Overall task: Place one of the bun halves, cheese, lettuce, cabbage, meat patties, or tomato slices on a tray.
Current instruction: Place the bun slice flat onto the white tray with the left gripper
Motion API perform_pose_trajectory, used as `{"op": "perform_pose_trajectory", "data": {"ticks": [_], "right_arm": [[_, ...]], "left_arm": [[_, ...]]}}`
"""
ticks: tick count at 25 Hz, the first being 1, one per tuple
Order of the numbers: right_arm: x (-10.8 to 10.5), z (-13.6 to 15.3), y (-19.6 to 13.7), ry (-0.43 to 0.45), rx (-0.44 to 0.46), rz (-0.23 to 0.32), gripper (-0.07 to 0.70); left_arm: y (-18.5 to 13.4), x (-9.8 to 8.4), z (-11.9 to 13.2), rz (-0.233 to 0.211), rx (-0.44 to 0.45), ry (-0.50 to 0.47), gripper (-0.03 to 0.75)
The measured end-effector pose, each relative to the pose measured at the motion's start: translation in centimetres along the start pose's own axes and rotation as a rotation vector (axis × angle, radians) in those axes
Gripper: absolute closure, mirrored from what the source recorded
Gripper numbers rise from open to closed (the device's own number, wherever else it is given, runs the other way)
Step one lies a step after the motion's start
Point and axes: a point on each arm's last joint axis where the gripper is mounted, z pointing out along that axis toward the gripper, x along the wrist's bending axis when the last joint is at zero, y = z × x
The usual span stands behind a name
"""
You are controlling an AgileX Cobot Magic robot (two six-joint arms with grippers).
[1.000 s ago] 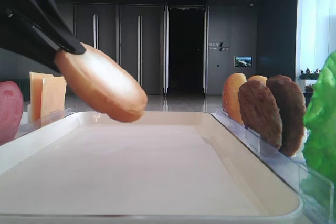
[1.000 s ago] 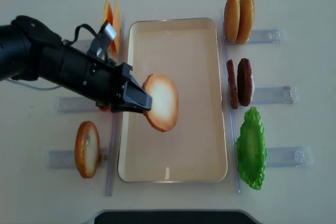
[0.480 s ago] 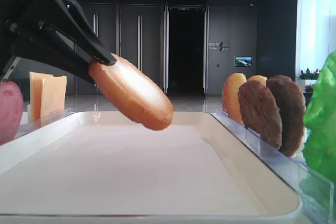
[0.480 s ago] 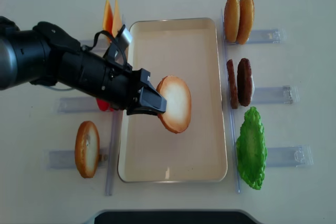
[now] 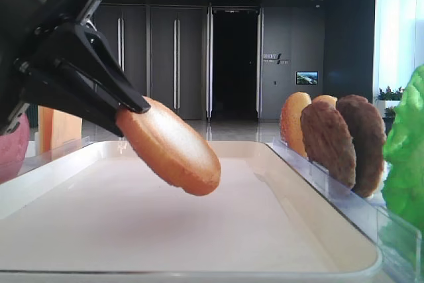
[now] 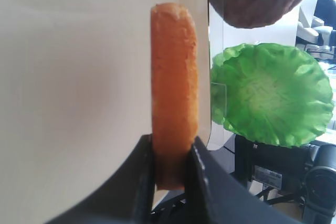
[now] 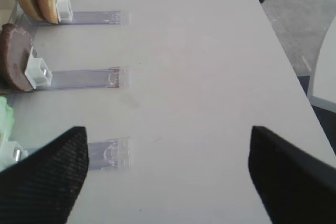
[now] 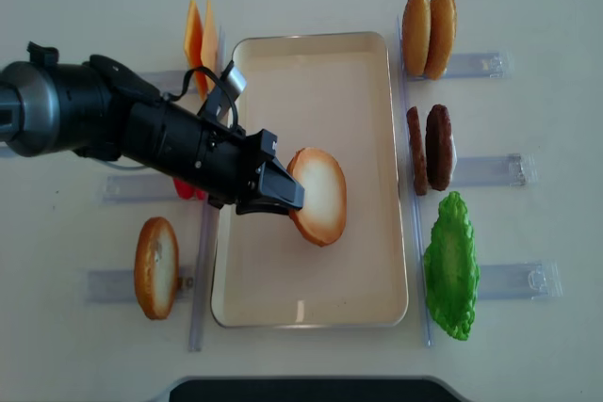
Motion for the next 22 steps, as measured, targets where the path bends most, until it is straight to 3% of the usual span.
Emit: {"op": "perform_pose_trajectory", "data": {"ticks": [7, 14, 22], "right_arm": [[0.0, 0.0, 0.0, 0.0, 0.0, 0.0, 0.045], [0.0, 0.0, 0.0, 0.0, 0.0, 0.0, 0.045], [0.0, 0.0, 0.0, 0.0, 0.0, 0.0, 0.045]], "left_arm": [[0.2, 0.5, 0.6, -0.013, -0.005, 0.019, 0.591], [-0.2, 0.1, 1.6, 0.009, 0.012, 0.036, 0.591], [-0.2, 0.1, 1.6, 0.002, 0.009, 0.037, 0.592]]}}
